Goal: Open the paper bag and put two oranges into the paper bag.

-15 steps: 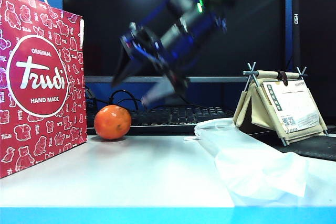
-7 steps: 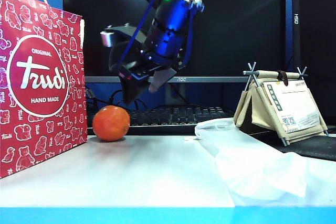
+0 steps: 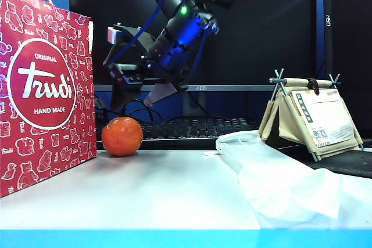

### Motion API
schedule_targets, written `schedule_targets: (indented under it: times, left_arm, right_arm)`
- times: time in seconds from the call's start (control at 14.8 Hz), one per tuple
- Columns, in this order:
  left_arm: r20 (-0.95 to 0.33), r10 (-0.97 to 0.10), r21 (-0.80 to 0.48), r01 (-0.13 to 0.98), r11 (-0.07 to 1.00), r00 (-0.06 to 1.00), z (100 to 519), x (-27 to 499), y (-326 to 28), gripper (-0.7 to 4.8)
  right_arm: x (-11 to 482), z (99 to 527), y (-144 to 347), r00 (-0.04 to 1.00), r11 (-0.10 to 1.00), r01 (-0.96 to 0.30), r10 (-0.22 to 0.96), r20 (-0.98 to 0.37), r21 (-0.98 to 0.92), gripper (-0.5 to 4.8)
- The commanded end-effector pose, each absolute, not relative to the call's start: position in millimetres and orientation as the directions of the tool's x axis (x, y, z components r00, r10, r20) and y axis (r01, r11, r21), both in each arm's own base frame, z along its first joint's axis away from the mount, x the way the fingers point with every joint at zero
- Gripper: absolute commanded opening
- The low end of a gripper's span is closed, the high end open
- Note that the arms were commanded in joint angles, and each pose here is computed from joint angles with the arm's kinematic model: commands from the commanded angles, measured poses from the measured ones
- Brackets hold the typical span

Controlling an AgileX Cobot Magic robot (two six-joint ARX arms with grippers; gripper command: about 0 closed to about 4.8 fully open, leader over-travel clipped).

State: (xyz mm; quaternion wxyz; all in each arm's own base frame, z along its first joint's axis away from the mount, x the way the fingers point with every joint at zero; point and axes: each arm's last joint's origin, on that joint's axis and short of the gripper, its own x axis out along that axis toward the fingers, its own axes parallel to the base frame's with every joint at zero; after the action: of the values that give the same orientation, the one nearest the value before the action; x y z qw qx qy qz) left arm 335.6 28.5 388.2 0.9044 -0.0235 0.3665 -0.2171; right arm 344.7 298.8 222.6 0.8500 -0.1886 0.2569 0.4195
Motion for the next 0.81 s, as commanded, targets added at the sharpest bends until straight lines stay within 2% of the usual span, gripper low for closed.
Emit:
schedule_targets:
  times: [0.07, 0.34, 0.54, 0.81]
  left_arm:
    - [-0.657, -0.414, -0.206, 0.378, 0.903, 0.631, 388.7, 334.0, 28.4, -0.05]
    - [-0.681, -0.417, -0.225, 0.369, 0.902, 0.602, 386.1, 331.0, 27.9, -0.05]
    - [-0.689, -0.416, -0.231, 0.364, 0.902, 0.593, 385.3, 330.1, 27.7, -0.05]
    - [-0.700, -0.400, -0.222, 0.352, 0.909, 0.591, 384.7, 329.6, 28.3, -0.05]
  right_arm:
    - [349.3, 224.5, 304.5, 0.531, 0.595, -0.802, 0.663, -0.527, -0.060, 4.79]
    - [355.6, 211.6, 308.4, 0.540, 0.614, -0.789, 0.665, -0.516, -0.033, 4.79]
    - [383.3, 209.8, 313.0, 0.567, 0.646, -0.763, 0.661, -0.492, -0.012, 4.79]
    - [385.0, 206.9, 315.9, 0.518, 0.622, -0.782, 0.681, -0.518, 0.036, 4.79]
